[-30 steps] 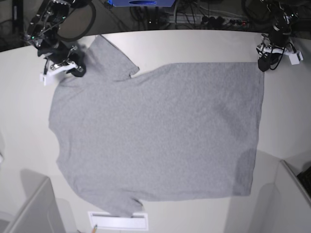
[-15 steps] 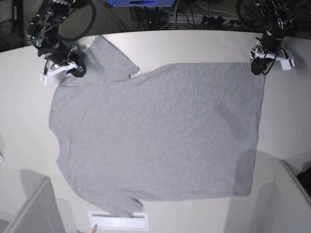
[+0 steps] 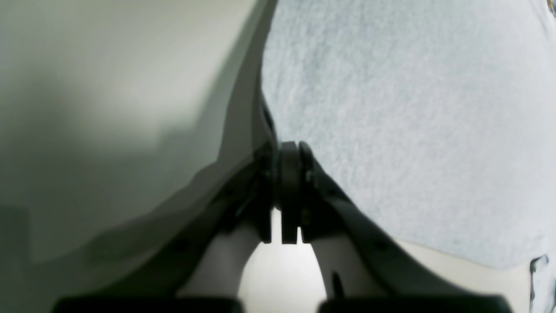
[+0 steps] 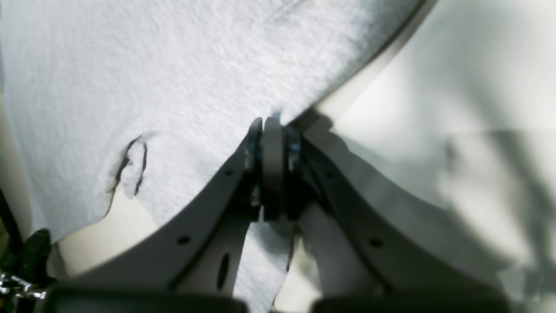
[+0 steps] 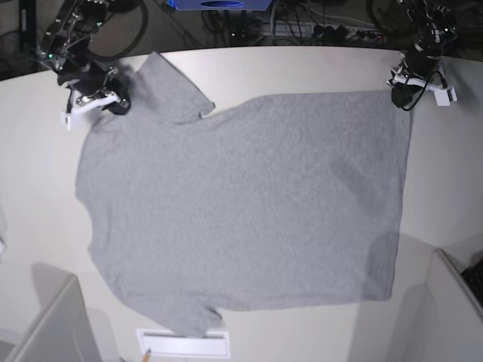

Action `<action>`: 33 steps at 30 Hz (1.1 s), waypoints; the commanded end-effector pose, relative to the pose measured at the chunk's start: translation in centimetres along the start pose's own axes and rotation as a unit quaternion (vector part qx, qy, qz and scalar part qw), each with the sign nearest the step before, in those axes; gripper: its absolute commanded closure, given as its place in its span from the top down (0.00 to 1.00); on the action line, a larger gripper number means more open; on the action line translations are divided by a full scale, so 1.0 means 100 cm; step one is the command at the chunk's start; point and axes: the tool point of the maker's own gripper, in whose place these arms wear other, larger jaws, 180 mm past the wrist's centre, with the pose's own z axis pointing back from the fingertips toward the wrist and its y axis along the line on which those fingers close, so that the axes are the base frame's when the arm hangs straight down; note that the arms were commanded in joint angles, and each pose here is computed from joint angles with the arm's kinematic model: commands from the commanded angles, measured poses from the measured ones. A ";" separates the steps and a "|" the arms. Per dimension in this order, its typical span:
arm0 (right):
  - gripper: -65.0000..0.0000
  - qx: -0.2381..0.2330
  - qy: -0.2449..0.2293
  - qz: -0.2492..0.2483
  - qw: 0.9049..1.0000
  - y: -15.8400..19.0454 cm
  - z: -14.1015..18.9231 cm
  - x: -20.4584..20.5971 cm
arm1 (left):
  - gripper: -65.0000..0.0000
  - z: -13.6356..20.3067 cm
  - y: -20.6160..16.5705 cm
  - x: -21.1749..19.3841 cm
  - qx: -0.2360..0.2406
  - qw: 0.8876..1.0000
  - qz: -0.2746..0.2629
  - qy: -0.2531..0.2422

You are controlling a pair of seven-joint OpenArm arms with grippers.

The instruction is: Fold the T-shirt properly

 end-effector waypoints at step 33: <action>0.00 0.023 -0.039 0.041 0.998 0.060 0.030 0.082 | 0.00 0.006 -0.072 0.087 -0.038 0.996 -0.053 -0.063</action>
